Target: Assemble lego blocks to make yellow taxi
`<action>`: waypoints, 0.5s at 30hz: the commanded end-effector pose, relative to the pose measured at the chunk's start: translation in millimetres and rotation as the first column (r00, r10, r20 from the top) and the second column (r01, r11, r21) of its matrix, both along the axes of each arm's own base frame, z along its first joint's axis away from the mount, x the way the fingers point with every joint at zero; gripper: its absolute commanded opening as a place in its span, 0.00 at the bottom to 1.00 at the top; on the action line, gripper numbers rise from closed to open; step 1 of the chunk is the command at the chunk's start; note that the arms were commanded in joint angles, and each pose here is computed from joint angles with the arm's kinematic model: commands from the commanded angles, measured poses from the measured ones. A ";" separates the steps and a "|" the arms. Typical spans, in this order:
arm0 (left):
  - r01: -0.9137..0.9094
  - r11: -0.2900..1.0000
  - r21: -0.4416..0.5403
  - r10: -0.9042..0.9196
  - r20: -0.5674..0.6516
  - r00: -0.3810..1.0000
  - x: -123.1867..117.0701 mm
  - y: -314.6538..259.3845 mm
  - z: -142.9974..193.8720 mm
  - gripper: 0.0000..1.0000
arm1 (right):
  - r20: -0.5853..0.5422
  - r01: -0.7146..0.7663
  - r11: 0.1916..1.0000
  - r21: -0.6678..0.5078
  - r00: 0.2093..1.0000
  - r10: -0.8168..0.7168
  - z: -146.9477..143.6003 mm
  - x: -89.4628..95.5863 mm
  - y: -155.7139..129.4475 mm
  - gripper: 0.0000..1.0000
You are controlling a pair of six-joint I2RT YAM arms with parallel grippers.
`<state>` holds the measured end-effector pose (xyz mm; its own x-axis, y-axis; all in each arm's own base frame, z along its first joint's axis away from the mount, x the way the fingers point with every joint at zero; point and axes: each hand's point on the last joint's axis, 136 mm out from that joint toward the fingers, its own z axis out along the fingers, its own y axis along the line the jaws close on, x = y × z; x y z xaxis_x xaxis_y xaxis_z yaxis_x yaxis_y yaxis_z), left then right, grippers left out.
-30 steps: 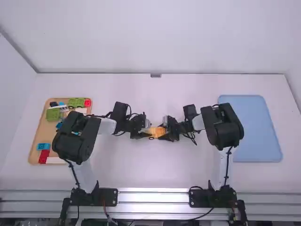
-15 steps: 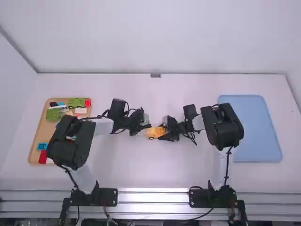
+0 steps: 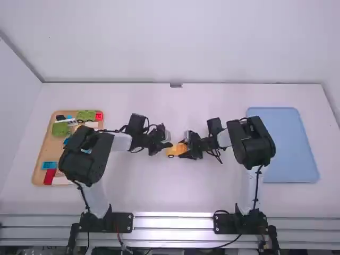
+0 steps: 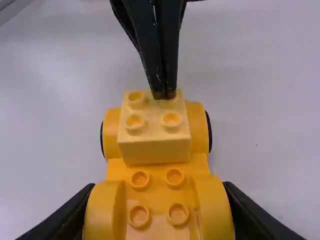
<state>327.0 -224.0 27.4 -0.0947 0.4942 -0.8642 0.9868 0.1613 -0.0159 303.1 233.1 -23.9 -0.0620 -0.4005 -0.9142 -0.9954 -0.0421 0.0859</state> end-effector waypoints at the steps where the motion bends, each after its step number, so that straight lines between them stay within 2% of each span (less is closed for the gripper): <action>1: 0.000 0.999 0.034 0.003 -0.065 0.998 -9.3 -2.0 -19.3 0.02 | -0.037 0.017 0.998 -0.053 0.999 -0.019 -13.2 -2.7 -2.1 0.35; 6: -0.020 0.995 0.096 0.030 -0.098 0.995 -12.7 4.4 -32.8 0.02 | -0.037 0.016 0.999 -0.052 0.999 -0.018 -13.1 -2.7 -2.0 0.35; 9: 0.041 0.993 0.108 -0.029 -0.113 0.993 -28.2 1.6 -36.8 0.02 | -0.035 0.016 0.999 -0.052 0.999 -0.018 -13.1 -2.5 -2.0 0.35; 15: 0.042 0.965 0.257 -0.009 -0.128 0.992 -38.6 2.8 -58.0 0.02 | -0.036 0.017 0.998 -0.052 0.999 -0.018 -13.1 -2.6 -2.0 0.36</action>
<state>322.2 -226.4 22.4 -0.1134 0.5603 -0.8205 0.9884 0.1477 -0.0358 302.8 232.7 -23.9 -0.0371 -0.3988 -0.9163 -0.9966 -0.0525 0.0632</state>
